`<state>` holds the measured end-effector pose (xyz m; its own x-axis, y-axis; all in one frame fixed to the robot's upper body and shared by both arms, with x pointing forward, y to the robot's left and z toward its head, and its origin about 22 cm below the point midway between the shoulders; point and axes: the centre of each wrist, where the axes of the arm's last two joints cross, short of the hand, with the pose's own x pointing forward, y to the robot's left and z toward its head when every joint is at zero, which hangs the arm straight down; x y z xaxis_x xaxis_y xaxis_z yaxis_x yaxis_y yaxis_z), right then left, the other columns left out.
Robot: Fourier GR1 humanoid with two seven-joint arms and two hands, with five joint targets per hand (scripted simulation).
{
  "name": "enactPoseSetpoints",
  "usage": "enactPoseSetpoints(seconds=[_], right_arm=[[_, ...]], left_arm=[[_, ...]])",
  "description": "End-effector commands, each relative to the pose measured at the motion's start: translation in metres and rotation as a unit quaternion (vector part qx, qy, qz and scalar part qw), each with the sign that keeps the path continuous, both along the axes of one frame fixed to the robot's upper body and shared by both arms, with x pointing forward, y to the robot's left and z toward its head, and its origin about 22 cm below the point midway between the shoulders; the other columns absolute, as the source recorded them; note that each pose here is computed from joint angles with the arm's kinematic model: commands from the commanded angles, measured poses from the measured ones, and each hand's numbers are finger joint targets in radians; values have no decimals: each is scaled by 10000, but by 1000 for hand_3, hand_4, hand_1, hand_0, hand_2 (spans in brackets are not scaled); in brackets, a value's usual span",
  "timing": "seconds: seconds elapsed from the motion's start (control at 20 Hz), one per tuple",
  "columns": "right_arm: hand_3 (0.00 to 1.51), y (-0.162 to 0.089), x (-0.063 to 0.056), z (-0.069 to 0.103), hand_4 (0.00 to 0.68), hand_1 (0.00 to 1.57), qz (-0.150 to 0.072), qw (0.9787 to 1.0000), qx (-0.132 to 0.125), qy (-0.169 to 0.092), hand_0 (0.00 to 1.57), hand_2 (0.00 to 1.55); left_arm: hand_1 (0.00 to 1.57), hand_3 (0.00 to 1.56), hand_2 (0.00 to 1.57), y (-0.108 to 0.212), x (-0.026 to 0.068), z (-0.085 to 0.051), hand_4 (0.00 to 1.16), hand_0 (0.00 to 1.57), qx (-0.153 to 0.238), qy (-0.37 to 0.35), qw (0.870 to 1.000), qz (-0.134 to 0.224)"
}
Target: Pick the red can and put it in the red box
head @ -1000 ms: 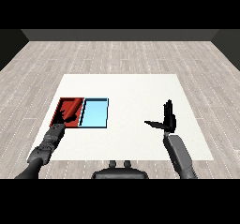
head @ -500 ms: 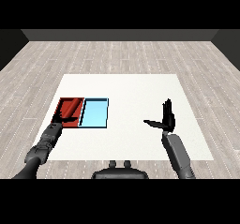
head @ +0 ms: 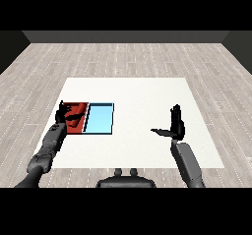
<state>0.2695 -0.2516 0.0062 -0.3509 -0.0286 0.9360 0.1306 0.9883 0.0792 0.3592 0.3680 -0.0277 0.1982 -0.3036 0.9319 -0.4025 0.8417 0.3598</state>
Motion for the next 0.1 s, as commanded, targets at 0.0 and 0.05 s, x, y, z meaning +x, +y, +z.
enactPoseSetpoints(seconds=[0.0, 0.05], right_arm=[[0, 30, -51, 48, 0, 0, 239, 9997, -9, -81, 0, 0], [0, -55, -10, 83, 0, 0, 313, 9994, -78, -119, 0, 0]], left_arm=[[0, 0, 0, -259, 148, 144, 0, 0, -563, -1182, 9876, -861], [0, 0, 0, -194, -11, -17, 0, 0, -596, -1236, 9869, -845]])
